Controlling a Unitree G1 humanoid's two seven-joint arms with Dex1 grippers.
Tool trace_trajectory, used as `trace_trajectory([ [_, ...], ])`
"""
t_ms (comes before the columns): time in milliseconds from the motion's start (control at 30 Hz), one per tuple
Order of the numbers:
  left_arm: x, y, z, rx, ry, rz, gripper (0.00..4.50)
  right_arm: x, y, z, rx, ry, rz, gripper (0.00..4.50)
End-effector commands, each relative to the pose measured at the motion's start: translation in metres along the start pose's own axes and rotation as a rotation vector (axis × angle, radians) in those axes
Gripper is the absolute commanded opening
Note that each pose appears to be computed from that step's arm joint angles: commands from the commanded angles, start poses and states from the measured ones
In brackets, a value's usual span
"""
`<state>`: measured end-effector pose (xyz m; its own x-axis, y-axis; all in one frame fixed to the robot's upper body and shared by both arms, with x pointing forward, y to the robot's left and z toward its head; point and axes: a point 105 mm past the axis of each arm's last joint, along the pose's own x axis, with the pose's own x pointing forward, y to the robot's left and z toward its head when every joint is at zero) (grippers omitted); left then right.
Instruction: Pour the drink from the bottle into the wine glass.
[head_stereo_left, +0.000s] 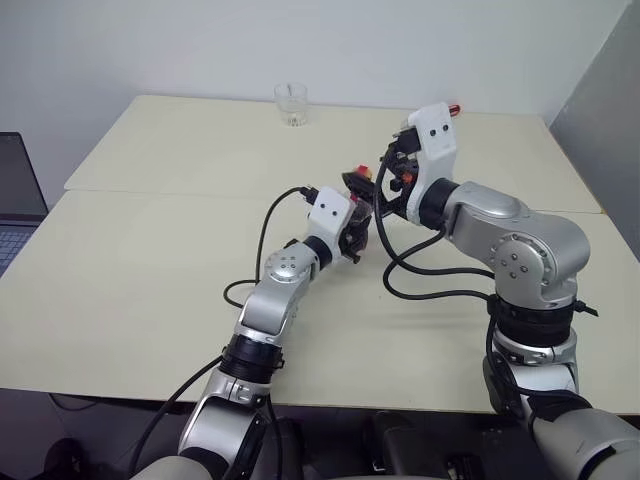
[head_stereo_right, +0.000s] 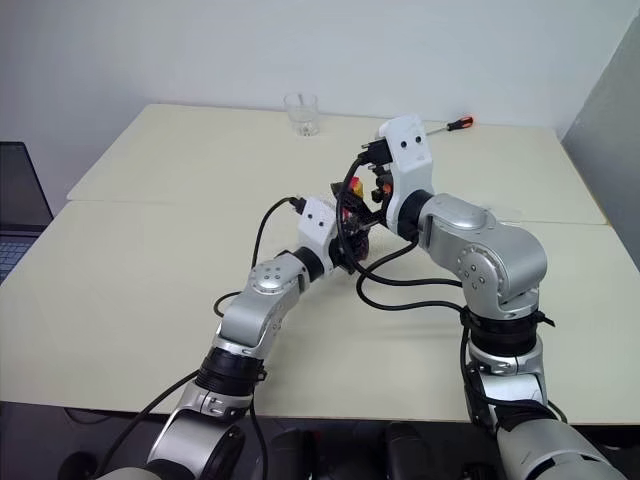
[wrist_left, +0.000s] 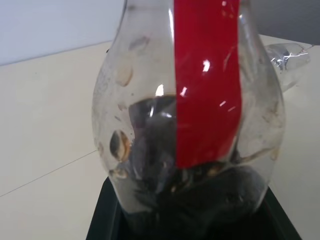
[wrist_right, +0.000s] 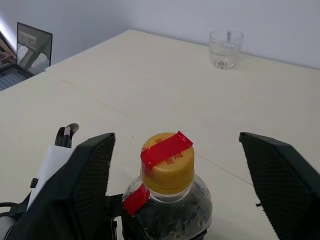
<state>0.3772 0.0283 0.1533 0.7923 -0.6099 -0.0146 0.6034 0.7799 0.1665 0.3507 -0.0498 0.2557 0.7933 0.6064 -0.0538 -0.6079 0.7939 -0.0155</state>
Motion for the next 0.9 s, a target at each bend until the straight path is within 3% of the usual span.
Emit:
trace_trajectory([
  [33,0.001,-0.006,0.030,0.043,-0.104,-0.021,1.16,-0.003,-0.002,0.010,-0.007,-0.051,-0.017,3.26],
  [700,-0.003,-0.007,0.032,0.038,-0.159,-0.015,1.03,-0.006,0.004,0.006,0.052,-0.034,0.045,3.26],
  [900,-0.005,-0.010,0.024,-0.010,-0.168,-0.025,1.03,-0.012,0.005,0.020,0.121,-0.091,0.079,3.26],
])
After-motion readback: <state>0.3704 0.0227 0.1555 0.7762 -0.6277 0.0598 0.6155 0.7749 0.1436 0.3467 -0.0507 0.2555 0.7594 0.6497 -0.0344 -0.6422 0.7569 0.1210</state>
